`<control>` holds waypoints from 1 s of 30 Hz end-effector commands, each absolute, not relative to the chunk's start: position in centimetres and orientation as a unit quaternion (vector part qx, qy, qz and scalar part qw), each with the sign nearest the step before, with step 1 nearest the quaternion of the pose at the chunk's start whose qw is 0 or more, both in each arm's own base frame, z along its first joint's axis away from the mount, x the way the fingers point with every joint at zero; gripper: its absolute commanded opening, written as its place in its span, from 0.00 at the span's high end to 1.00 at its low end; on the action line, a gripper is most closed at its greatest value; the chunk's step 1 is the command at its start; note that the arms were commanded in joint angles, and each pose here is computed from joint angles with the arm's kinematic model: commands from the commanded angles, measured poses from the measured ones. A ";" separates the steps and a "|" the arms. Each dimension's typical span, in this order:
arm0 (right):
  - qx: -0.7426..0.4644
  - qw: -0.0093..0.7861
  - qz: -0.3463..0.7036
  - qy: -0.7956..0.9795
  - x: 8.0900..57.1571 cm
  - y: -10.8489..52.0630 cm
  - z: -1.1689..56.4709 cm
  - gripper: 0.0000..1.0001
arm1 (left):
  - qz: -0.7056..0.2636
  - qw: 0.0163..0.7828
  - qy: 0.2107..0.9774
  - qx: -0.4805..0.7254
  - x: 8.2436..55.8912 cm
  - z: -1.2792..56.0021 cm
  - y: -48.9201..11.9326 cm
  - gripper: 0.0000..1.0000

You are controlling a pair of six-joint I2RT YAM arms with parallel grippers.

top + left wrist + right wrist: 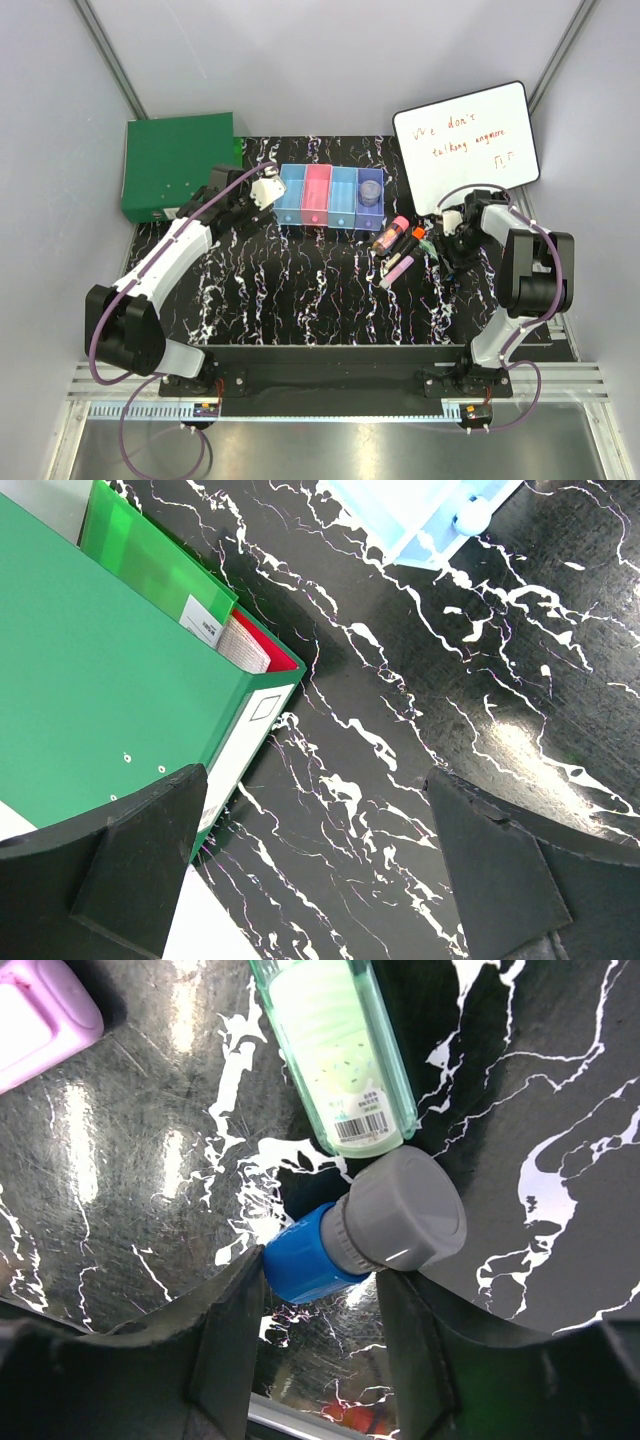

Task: Sort the stationery into containers
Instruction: Pick up the stationery from the center of the board.

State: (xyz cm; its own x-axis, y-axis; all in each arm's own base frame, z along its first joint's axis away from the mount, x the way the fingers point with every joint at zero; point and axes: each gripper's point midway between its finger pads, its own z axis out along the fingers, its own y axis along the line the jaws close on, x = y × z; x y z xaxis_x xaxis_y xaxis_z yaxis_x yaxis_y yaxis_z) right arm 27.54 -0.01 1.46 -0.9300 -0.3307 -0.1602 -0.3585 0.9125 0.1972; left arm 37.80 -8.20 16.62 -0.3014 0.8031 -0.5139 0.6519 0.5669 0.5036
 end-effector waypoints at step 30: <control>-0.156 0.107 -0.015 0.982 31.2 -3.7 1.8 0.43 | 0.104 0.417 0.783 0.449 39.0 18.5 -8.8 0.01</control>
